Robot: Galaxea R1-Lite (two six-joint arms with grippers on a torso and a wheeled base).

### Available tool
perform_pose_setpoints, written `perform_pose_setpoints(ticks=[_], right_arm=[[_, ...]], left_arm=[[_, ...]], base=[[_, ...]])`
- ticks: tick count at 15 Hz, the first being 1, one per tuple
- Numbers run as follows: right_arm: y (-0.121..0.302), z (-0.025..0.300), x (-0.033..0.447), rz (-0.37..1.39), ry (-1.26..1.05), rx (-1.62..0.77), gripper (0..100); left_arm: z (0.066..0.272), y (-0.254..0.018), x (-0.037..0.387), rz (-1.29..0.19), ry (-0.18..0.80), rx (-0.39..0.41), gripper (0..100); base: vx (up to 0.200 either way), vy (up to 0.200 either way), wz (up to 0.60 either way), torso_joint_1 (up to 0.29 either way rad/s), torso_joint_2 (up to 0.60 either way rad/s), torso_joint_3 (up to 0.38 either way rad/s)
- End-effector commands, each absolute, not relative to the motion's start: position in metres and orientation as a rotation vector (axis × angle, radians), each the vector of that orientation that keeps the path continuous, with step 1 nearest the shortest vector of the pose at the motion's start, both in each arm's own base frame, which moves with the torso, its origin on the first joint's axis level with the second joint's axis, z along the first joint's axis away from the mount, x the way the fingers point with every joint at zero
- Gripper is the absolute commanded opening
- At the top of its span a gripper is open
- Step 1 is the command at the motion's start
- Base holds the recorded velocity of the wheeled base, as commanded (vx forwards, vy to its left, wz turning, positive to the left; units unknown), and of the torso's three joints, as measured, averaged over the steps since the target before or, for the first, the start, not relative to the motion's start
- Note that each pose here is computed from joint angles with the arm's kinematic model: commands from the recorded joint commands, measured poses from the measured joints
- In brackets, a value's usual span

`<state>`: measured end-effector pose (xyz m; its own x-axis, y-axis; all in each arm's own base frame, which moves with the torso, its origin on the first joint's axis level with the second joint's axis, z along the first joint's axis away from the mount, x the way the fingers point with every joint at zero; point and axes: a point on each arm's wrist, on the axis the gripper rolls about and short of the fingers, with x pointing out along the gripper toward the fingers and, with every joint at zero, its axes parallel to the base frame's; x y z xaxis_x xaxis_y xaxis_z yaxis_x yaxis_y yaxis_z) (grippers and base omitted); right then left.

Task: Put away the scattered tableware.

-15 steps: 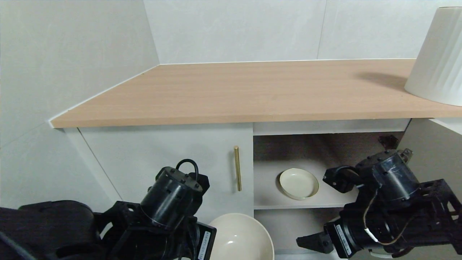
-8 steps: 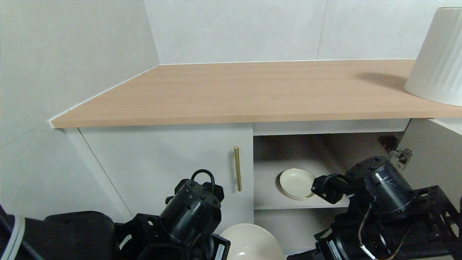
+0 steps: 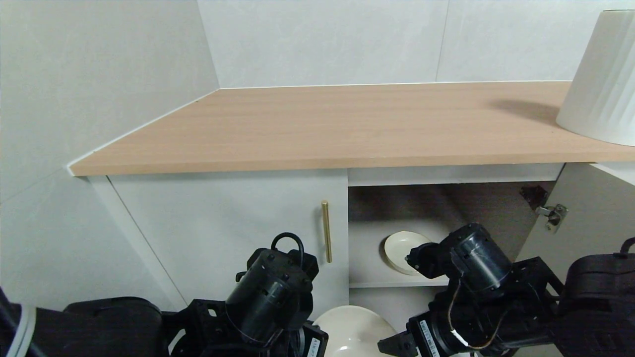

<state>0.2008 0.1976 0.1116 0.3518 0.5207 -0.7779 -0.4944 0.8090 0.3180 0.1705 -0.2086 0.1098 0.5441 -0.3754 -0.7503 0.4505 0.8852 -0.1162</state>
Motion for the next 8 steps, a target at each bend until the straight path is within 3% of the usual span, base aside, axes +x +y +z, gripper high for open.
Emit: perform_pose_setpoints(ticks=[1,5,6,8], right_arm=[[0.2,0.1047,0.2034,0.644,1.037,0.02,100],[0.2,0.1047,0.2034,0.644,1.037,0.02,100],[0.2002,0.1039,0.2036,0.643,1.04,0.019,0],[0.2003,0.1022,0.2037,0.641,1.046,0.017,0]], left_arm=[[0.109,-0.2085,0.1703,-0.49,0.87,0.096,0],[0.1061,-0.2098,0.1714,-0.486,0.876,0.102,0],[0.1065,-0.2097,0.1713,-0.487,0.875,0.101,0],[0.107,-0.2096,0.1713,-0.486,0.873,0.1,0]], base=[[0.0,0.0,0.0,0.0,0.0,0.0],[0.0,0.0,0.0,0.0,0.0,0.0],[0.0,0.0,0.0,0.0,0.0,0.0],[0.0,0.0,0.0,0.0,0.0,0.0]])
